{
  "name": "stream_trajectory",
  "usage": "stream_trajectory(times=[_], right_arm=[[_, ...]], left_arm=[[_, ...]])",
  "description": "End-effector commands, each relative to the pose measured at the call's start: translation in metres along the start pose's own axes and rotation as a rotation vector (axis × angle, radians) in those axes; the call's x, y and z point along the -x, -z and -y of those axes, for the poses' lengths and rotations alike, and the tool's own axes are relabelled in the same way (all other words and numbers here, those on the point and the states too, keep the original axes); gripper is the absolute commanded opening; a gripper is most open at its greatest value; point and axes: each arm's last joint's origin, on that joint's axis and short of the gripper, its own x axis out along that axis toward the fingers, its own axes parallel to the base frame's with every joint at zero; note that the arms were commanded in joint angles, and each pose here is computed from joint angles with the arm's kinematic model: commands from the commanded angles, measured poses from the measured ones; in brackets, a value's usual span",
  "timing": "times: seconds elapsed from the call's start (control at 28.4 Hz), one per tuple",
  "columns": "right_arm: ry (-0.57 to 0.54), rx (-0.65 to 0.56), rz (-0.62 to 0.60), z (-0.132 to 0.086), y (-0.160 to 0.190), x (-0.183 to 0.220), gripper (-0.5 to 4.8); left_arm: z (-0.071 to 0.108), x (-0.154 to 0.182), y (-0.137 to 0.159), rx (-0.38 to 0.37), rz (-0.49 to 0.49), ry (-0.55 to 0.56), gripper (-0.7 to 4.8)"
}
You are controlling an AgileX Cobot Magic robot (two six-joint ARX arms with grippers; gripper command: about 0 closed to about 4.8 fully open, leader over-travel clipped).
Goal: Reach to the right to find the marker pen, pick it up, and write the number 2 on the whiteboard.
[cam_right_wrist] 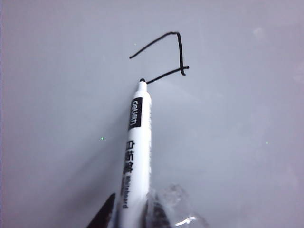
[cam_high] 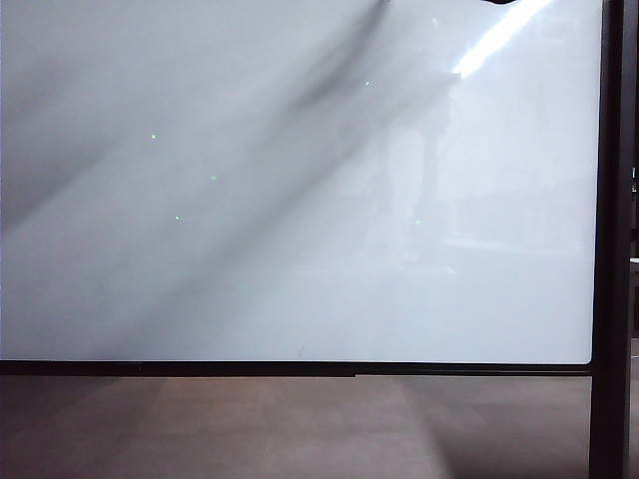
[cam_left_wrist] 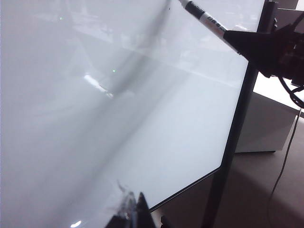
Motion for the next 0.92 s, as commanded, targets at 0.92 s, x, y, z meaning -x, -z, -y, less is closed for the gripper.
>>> stream_trajectory(times=[0.92], right_arm=[[0.023, -0.001, -0.011, 0.0003, 0.0009, -0.0008, 0.45]], left_arm=[[0.0003, 0.0008, -0.0044, -0.006, 0.023, 0.001, -0.05]])
